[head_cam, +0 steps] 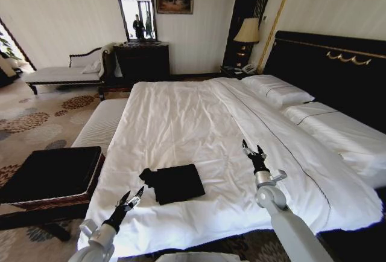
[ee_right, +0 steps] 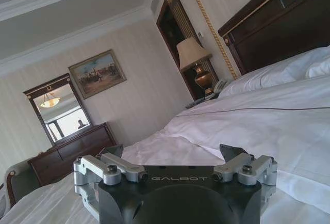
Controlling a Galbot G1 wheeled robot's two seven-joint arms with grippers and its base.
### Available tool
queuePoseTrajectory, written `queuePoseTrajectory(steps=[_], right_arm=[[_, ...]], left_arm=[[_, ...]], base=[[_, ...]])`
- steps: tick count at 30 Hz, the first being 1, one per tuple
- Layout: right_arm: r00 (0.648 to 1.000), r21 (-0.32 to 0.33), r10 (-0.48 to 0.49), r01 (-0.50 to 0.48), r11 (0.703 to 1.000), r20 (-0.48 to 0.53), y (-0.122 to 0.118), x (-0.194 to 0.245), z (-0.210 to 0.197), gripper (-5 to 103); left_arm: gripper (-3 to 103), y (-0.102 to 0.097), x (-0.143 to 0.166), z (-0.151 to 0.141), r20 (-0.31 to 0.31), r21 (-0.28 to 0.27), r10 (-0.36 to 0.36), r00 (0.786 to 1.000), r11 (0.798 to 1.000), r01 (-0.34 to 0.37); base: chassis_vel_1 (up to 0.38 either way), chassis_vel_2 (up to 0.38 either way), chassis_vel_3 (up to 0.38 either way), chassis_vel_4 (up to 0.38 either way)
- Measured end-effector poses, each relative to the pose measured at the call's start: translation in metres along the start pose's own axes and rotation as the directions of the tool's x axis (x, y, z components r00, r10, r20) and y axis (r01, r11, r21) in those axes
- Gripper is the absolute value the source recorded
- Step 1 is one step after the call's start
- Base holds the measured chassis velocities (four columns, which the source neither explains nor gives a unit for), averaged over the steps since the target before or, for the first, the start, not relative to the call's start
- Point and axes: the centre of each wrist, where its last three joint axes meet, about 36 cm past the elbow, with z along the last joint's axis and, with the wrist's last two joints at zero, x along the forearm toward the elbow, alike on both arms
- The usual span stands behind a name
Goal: Fold the clothes on the bed and place them into the basket.
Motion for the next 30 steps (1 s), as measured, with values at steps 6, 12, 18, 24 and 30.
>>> queuePoseTrajectory(steps=[6, 12, 18, 24, 30], right_arm=[[1.000, 0.020, 0.015, -0.015, 1.000, -0.017, -0.003, 0.007, 0.005, 100], [0.999, 0.033, 0.025, -0.024, 0.999, -0.029, -0.007, 0.008, 0.008, 100], [0.999, 0.045, 0.036, -0.034, 0.998, -0.041, -0.008, 0.008, 0.016, 100], [0.998, 0.055, 0.039, -0.037, 0.998, -0.044, -0.009, 0.004, 0.018, 100], [0.998, 0.071, 0.036, -0.032, 0.997, -0.056, -0.013, 0.005, 0.018, 100]], left_arm=[[100, -0.004, -0.024, 0.031, -0.016, 0.036, -0.004, 1.000, 0.999, 0.004], [100, -0.009, -0.041, 0.035, 0.002, 0.053, 0.004, 1.000, 0.999, -0.004], [100, -0.021, -0.059, 0.036, 0.016, 0.066, 0.019, 1.000, 0.998, -0.020], [100, -0.031, -0.084, 0.043, 0.019, 0.066, 0.012, 1.000, 0.998, -0.013], [100, -0.039, -0.098, 0.047, 0.008, 0.102, -0.013, 1.000, 0.995, 0.012]], base=[[0.000, 0.000, 0.000, 0.000], [0.000, 0.000, 0.000, 0.000], [0.000, 0.000, 0.000, 0.000], [0.000, 0.000, 0.000, 0.000], [0.000, 0.000, 0.000, 0.000]])
